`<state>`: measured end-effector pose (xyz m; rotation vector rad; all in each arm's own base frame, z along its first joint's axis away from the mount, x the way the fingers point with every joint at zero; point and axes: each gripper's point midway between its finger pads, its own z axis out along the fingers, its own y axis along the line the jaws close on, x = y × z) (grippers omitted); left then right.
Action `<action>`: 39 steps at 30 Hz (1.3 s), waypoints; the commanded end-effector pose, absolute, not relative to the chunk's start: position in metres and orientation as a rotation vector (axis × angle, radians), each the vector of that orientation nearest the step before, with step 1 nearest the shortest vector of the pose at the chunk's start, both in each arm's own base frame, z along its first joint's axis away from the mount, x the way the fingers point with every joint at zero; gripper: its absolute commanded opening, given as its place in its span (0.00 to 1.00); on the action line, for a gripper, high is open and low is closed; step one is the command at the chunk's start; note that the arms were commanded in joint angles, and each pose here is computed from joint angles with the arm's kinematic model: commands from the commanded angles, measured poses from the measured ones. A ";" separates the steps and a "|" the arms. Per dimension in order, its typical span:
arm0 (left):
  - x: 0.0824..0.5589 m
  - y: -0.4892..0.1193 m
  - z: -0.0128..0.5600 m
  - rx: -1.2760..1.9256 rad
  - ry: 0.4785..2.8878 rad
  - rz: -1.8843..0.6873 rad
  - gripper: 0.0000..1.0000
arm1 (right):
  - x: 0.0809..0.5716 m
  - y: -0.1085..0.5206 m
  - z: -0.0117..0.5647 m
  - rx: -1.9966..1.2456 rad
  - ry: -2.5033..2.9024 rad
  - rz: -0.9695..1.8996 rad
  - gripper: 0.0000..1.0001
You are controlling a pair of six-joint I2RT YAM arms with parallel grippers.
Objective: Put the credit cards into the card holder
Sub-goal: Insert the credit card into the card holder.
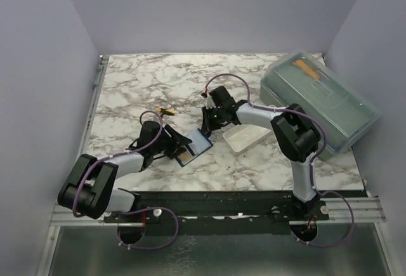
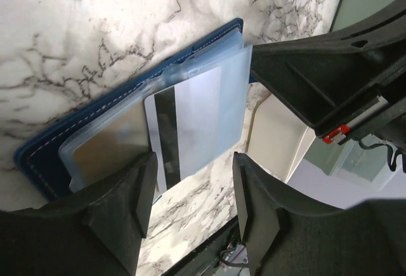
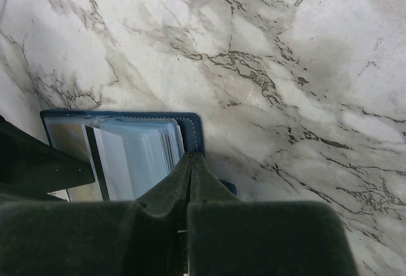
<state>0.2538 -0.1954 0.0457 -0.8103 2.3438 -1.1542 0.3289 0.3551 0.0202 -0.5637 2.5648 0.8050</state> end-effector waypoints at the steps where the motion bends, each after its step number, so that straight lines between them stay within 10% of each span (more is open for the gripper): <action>1: 0.252 -0.195 0.029 -0.802 2.409 -1.082 0.57 | 0.302 0.323 -0.025 -0.562 2.751 0.646 0.00; 27: 0.261 -0.227 0.070 -0.604 2.269 -1.239 0.54 | 0.310 0.314 0.011 -0.496 2.712 0.579 0.09; 39: 0.263 -0.228 0.038 -0.556 2.376 -1.150 0.27 | 0.309 0.319 0.044 -0.507 2.663 0.653 0.21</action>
